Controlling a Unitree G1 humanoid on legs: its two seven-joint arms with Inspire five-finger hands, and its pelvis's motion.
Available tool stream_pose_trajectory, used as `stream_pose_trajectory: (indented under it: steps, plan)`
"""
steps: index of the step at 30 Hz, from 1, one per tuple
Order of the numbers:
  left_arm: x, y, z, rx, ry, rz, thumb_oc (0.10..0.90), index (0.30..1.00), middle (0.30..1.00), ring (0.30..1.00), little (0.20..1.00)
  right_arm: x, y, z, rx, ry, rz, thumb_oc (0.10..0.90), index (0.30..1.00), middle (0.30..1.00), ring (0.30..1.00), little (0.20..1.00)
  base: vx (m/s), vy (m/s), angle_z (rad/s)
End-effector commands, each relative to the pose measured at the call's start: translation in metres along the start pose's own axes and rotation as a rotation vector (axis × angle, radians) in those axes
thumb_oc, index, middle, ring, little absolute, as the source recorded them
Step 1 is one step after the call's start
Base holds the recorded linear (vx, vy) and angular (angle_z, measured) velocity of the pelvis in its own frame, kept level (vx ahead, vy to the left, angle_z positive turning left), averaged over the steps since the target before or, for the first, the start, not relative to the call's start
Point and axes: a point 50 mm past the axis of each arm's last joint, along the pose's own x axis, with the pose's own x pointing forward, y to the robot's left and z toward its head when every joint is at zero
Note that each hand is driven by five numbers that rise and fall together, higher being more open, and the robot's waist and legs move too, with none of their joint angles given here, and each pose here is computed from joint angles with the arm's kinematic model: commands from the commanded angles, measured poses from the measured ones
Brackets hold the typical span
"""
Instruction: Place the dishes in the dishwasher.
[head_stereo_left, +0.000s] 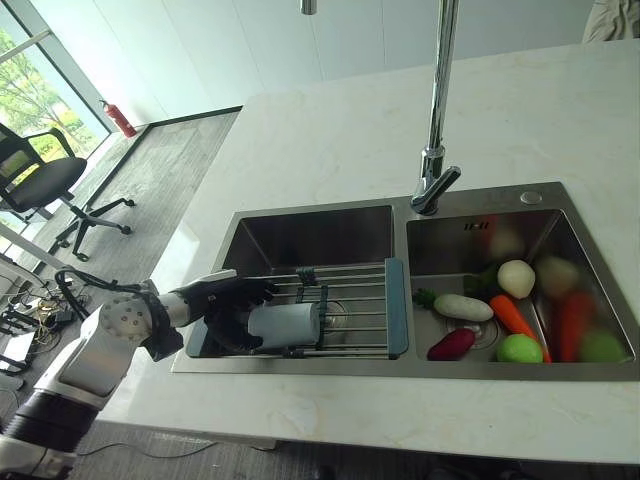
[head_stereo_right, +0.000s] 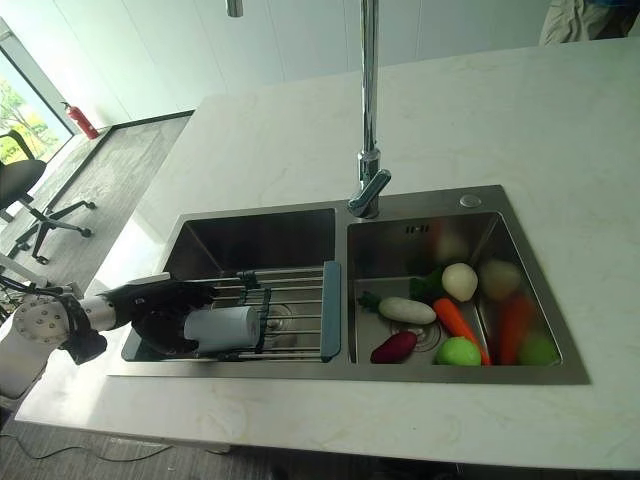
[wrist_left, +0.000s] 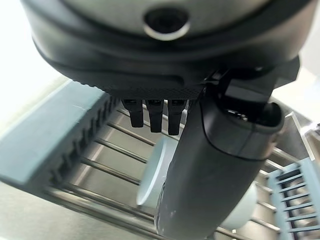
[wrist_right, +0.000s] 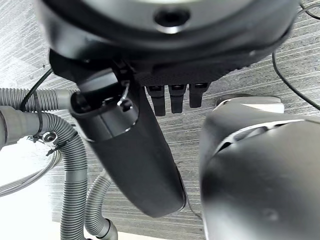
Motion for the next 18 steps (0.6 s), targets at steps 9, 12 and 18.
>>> stream_pose_trajectory:
  steps: [9, 12, 18]
  plan:
    - [-0.025, 0.049, 0.054, 0.192, -0.132, 0.142, 0.800, 0.900, 0.900, 0.900, 0.900, 0.002, -0.004, 0.017, 0.101, -0.071, -0.005, 0.800, 0.900, 0.900, 0.900, 0.900, 0.00, 0.000, -0.03]
    - [-0.023, 0.048, 0.056, 0.207, -0.134, 0.127, 0.800, 0.900, 0.900, 0.900, 0.900, 0.001, -0.006, 0.016, 0.120, -0.068, -0.009, 0.800, 0.900, 0.900, 0.900, 0.900, -0.01, -0.004, -0.05]
    - [-0.021, 0.046, 0.062, 0.225, -0.142, 0.109, 0.800, 0.900, 0.900, 0.900, 0.900, 0.001, -0.008, 0.015, 0.126, -0.070, -0.016, 0.800, 0.900, 0.900, 0.900, 0.900, -0.01, -0.002, -0.06]
